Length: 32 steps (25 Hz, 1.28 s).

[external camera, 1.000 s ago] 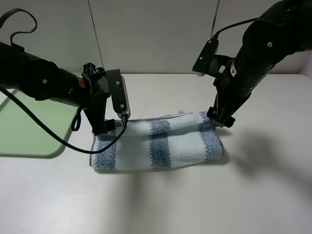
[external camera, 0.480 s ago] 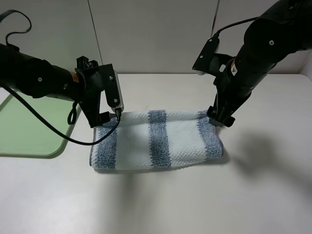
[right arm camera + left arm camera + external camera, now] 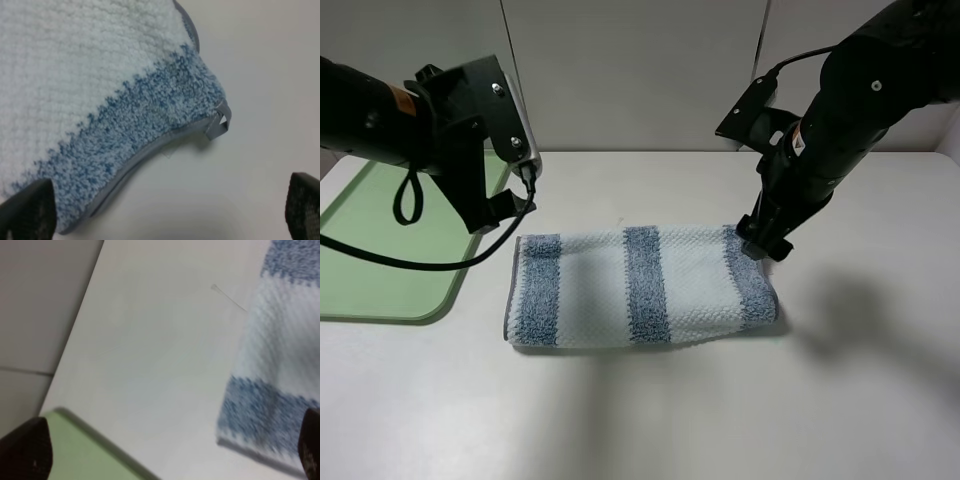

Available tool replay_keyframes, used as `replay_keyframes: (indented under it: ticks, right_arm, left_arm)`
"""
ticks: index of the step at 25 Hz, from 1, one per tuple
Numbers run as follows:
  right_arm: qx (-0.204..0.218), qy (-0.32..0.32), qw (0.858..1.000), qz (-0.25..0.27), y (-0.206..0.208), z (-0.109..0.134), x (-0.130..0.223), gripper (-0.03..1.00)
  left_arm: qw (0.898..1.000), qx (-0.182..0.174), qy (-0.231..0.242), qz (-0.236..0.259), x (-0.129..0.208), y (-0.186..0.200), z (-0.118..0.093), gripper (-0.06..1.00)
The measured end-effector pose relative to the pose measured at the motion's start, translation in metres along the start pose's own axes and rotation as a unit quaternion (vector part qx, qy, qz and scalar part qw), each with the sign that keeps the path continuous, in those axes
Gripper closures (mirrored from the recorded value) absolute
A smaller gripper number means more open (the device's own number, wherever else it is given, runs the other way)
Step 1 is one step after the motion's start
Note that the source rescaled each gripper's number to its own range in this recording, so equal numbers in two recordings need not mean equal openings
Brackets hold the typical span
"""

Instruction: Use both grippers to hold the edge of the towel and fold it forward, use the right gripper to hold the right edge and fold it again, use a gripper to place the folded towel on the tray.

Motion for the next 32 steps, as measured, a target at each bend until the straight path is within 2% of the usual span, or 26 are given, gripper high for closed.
replay_keyframes:
  ticks: [7,14,22,32]
  right_arm:
    - [-0.024,-0.045,0.999,0.016,0.0,0.007,0.005,-0.03]
    - [-0.056,-0.134,0.989,0.03,0.001,0.018,0.007,-0.03]
    - [-0.072,-0.231,0.969,0.044,0.002,0.024,0.008,-0.03]
    - [-0.108,-0.286,0.952,0.015,0.004,0.032,-0.005,-0.03]
  left_arm:
    - [0.997,0.005,0.069,0.017,0.004,0.055,0.0,-0.04]
    - [0.988,-0.002,0.151,0.013,0.011,0.113,-0.004,-0.04]
    - [0.969,-0.007,0.245,0.008,0.024,0.159,-0.012,-0.04]
    - [0.942,-0.001,0.334,0.042,0.053,0.201,-0.031,0.01]
Point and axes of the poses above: a point on each arm's last joint axis where the gripper is mounted, y pointing back along that axis away from the gripper, z along the wrist's bending axis when the last joint is at zero, x = y × z, the point moved 6 cm from there along -y, pointing out along that axis toward the gripper, and after that the axes turned 12 degrees about y, right-handed, at the moved point
